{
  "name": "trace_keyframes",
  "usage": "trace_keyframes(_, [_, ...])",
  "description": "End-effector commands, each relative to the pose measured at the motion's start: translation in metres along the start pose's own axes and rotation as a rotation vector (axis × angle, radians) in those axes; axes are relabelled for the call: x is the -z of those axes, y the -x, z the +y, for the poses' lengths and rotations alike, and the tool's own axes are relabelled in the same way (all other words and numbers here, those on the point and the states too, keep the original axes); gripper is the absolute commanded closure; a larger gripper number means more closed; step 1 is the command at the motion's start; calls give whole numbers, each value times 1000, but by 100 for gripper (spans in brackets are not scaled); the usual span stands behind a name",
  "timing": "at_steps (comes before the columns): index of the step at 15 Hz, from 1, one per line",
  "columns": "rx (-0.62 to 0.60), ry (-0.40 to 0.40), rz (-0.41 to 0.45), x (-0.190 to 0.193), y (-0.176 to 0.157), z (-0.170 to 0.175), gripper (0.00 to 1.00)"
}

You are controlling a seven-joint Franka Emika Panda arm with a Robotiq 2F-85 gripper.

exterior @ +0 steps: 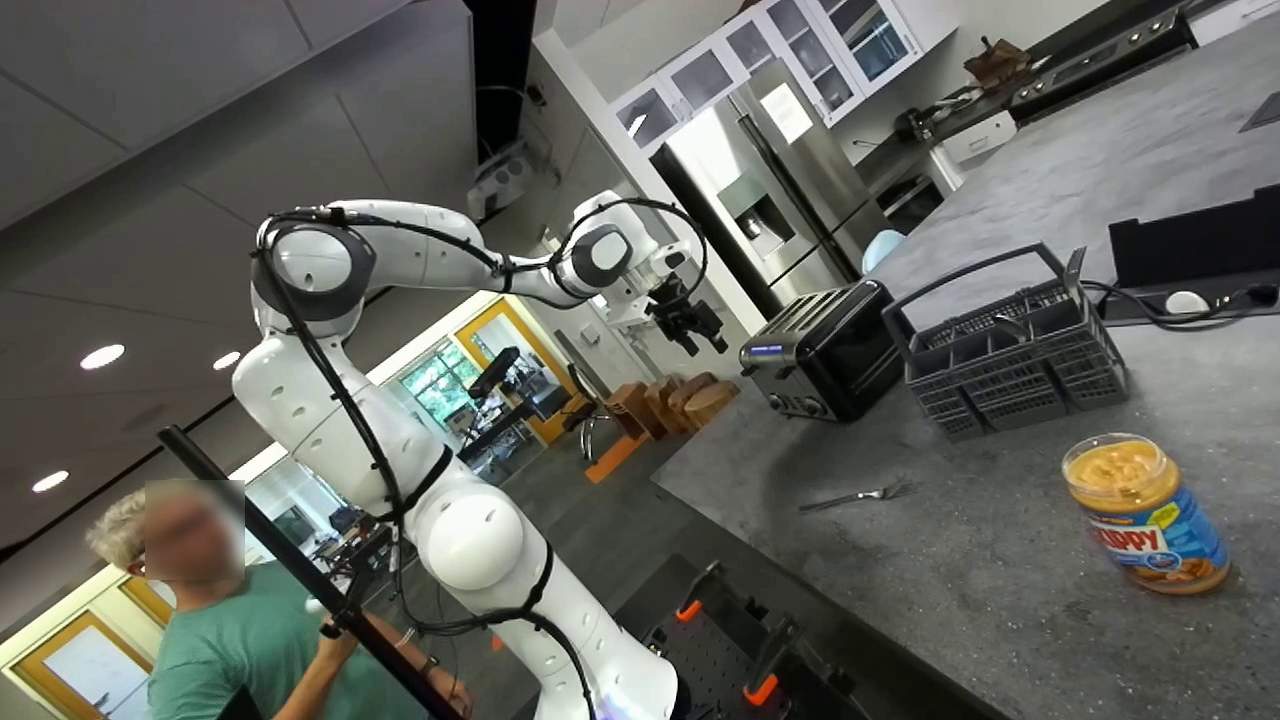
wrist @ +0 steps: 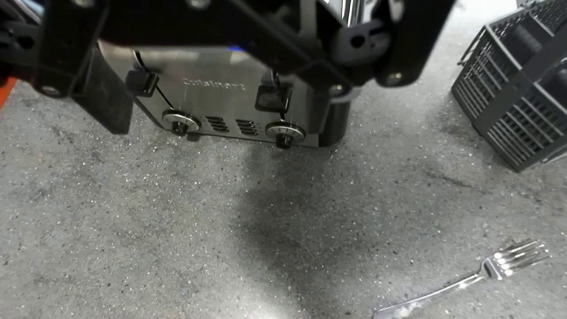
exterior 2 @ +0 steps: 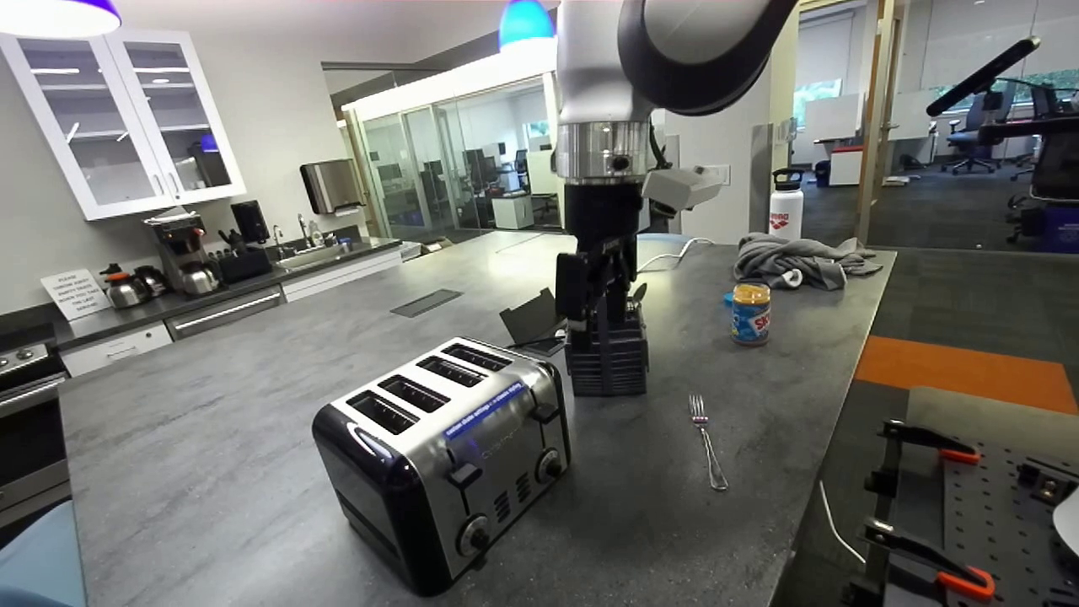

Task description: Push down the right toaster lever

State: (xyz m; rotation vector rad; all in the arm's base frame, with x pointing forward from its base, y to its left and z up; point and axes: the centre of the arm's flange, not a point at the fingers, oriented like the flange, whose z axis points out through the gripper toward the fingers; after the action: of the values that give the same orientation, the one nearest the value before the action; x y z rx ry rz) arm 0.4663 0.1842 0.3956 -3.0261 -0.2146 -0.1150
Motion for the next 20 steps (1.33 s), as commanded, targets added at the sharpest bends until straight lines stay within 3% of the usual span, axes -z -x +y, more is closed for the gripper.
trace_keyframes(1, [0, 0, -6, -3, 0, 0, 0])
trace_keyframes(5, [-7, -1, 5, 2, -2, 3, 0])
trace_keyframes(7, [-47, 52, 17, -6, -5, -3, 0])
trace_keyframes(8, [-57, 68, 31, -10, -8, -7, 25])
trace_keyframes(10, [-94, 128, 71, -19, -13, -13, 34])
trace_keyframes(18, [-154, 173, 117, -64, -27, -24, 97])
trace_keyframes(20, [-141, 149, 131, -73, -32, -23, 100])
